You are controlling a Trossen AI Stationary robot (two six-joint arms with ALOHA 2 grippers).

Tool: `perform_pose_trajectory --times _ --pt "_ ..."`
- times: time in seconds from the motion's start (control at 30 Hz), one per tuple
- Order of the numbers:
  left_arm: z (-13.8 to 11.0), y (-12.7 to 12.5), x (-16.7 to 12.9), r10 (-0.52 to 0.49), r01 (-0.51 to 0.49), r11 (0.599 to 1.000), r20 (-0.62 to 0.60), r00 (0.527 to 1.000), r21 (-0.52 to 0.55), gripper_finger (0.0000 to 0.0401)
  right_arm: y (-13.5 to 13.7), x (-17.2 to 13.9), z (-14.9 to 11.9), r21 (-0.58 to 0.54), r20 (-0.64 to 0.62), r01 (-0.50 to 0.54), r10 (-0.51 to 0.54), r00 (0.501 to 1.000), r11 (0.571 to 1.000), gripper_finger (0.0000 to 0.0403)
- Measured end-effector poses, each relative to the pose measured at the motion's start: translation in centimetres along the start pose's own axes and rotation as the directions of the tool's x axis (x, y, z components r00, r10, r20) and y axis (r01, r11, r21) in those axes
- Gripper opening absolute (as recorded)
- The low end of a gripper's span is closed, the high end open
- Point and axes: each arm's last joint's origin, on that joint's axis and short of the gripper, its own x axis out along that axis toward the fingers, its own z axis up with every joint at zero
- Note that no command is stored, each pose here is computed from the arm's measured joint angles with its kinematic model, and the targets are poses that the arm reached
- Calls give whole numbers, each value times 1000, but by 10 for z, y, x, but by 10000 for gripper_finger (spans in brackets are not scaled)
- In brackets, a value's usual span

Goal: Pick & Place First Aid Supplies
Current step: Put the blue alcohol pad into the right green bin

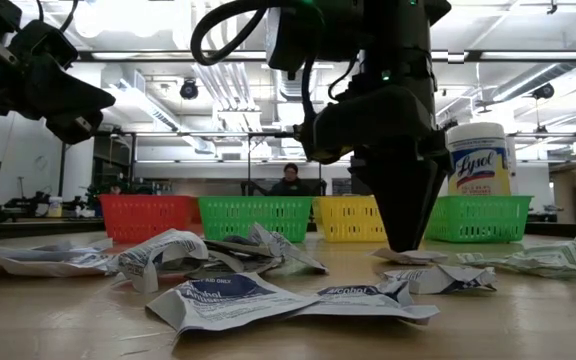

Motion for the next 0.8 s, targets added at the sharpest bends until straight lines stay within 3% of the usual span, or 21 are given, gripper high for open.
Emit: perform_pose_trajectory --times 0.3,0.8 --pt "0 0 0 0 0 1000 0 1000 0 0 -2 -4 -1 -10 16 16 -16 1000 1000 29" --pt "0 0 0 0 0 1000 0 1000 0 0 -3 -9 -1 -48 31 22 -20 999 999 27"
